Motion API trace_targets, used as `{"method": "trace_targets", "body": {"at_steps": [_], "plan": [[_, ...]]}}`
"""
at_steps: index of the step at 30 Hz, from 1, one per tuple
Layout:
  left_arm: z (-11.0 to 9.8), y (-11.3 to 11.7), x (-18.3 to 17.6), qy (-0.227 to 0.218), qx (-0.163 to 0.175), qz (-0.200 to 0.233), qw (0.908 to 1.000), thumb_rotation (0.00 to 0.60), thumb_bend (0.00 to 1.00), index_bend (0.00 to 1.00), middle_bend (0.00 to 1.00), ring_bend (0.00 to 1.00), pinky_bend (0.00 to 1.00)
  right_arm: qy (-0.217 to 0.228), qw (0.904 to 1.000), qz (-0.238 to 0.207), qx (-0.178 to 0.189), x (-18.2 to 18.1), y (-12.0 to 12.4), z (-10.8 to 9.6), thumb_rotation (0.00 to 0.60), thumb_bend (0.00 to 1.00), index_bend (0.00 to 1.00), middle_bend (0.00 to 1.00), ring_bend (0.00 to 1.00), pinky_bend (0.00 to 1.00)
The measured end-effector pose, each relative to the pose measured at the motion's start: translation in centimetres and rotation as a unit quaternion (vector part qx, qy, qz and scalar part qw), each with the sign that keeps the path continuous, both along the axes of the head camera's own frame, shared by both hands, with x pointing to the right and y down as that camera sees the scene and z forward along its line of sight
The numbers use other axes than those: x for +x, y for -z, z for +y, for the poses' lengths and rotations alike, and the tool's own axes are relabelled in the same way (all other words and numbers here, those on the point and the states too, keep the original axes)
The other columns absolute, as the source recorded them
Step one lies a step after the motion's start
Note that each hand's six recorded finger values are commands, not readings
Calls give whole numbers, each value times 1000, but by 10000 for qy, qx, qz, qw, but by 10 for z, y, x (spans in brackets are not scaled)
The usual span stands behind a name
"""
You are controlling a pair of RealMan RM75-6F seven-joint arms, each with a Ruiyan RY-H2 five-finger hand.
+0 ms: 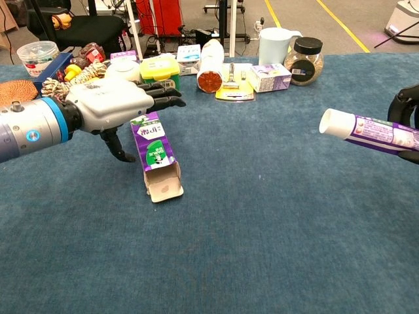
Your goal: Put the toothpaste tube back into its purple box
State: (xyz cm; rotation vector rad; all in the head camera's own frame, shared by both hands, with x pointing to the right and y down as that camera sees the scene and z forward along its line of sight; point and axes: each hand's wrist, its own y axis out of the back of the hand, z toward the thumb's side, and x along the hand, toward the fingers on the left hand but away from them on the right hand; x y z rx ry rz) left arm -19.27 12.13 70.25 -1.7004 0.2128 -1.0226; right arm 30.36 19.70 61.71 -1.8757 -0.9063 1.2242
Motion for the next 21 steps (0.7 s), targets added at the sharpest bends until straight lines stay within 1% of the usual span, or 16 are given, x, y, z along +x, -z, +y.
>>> {"method": "trace_targets", "body": {"at_steps": [4,10,15,21], "plan": [[-16,2,-7,-338,346,-370,9981,600,135,0,0,0,147,-12,10000,-3,-9,0,0,-1,600,618,573,591,536,577],[-32,-5,-10,-523,534,-543,9957,600,129,0,0,0,146,-22,10000,-4,-14,0,0,-1,600,622,573,591,536,577],[-34,-17,-3,-649,514,-782,9935,600,127,0,0,0,146,-51,10000,-6,-28,1,-1,-2,600,624,573,591,536,577],[-30,-30,14,-760,417,-963,9916,600,129,0,0,0,147,-110,9999,-14,3,4,1,-4,600,623,573,591,536,577]]}}
